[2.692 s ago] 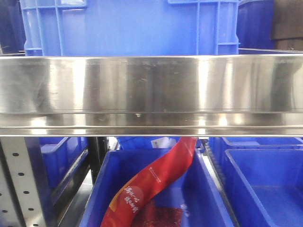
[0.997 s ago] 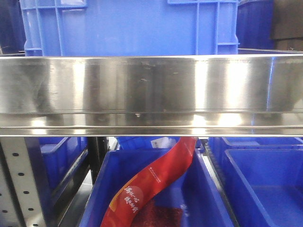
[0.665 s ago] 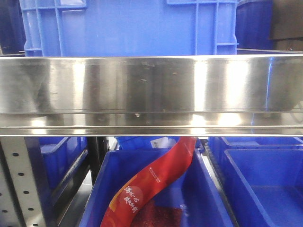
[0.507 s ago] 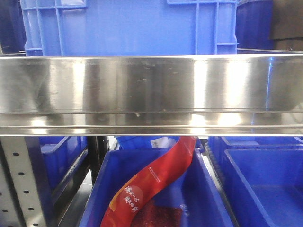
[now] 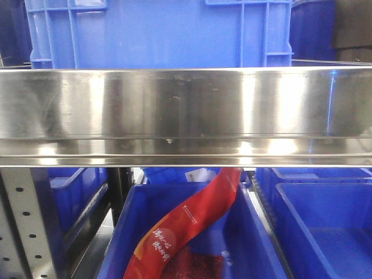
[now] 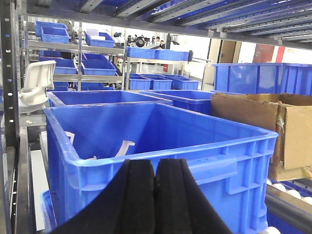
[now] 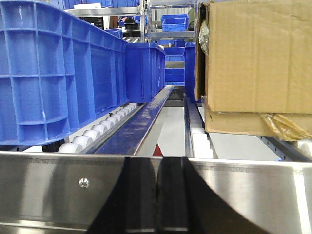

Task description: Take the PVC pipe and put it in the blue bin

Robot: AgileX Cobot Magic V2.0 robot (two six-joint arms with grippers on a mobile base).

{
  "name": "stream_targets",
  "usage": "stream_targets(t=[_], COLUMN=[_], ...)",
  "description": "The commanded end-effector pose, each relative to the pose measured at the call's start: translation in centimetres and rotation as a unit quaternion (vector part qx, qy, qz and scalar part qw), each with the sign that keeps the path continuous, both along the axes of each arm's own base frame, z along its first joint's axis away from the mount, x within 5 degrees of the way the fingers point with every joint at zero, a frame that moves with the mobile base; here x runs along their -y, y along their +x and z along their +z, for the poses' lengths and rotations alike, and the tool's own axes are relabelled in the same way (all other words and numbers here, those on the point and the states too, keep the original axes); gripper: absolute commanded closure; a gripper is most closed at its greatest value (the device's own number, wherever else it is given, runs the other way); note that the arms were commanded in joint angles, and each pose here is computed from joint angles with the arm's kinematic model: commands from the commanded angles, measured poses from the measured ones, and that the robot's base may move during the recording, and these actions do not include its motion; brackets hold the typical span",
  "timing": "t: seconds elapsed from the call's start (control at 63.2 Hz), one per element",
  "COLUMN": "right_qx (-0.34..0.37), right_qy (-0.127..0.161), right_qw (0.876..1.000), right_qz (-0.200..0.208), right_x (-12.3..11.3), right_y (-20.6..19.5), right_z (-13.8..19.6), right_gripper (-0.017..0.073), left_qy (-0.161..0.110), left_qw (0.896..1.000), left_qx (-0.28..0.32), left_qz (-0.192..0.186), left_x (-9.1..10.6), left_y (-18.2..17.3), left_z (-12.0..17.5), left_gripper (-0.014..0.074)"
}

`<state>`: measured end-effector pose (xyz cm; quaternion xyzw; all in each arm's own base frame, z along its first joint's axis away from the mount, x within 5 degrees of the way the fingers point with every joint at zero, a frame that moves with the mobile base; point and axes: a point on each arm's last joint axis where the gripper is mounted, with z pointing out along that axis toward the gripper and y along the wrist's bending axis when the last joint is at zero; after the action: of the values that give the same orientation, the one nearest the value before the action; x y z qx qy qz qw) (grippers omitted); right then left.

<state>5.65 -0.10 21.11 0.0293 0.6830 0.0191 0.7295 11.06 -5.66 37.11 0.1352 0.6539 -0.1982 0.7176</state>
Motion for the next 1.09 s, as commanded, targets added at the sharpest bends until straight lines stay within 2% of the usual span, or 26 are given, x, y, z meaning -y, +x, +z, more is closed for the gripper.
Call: stream_targets(t=[0.0, 0.522, 0.633, 0.855, 1.077], right_qx=[0.007, 0.007, 0.007, 0.007, 0.007], right_qy=[-0.008, -0.008, -0.008, -0.008, -0.008], right_qw=[1.000, 1.000, 1.000, 1.000, 1.000], right_qz=[-0.002, -0.002, -0.002, -0.002, -0.002], right_x=[0.0, 0.0, 0.0, 0.0, 0.0], right_y=[0.0, 0.0, 0.0, 0.0, 0.0], right_z=[0.1, 0.1, 0.1, 0.1, 0.1], right_gripper=[0.0728, 0.0728, 0.0728, 0.0728, 0.0728], left_qy=[-0.007, -0.005, 0.000, 0.002, -0.011], left_qw=[1.000, 1.000, 1.000, 0.997, 0.988], left_qx=[0.012, 0.012, 0.011, -0.007, 0.028], left_qz=[-0.002, -0.002, 0.011, 0.079, 0.149], left_x=[-0.1, -0.1, -0.5, -3.0, -4.7], left_y=[-0.2, -0.2, -0.3, -2.8, -5.7], left_z=[0.3, 0.3, -0.4, -6.7, -12.1], left_gripper=[0.0704, 0.0704, 0.0704, 0.0704, 0.0704])
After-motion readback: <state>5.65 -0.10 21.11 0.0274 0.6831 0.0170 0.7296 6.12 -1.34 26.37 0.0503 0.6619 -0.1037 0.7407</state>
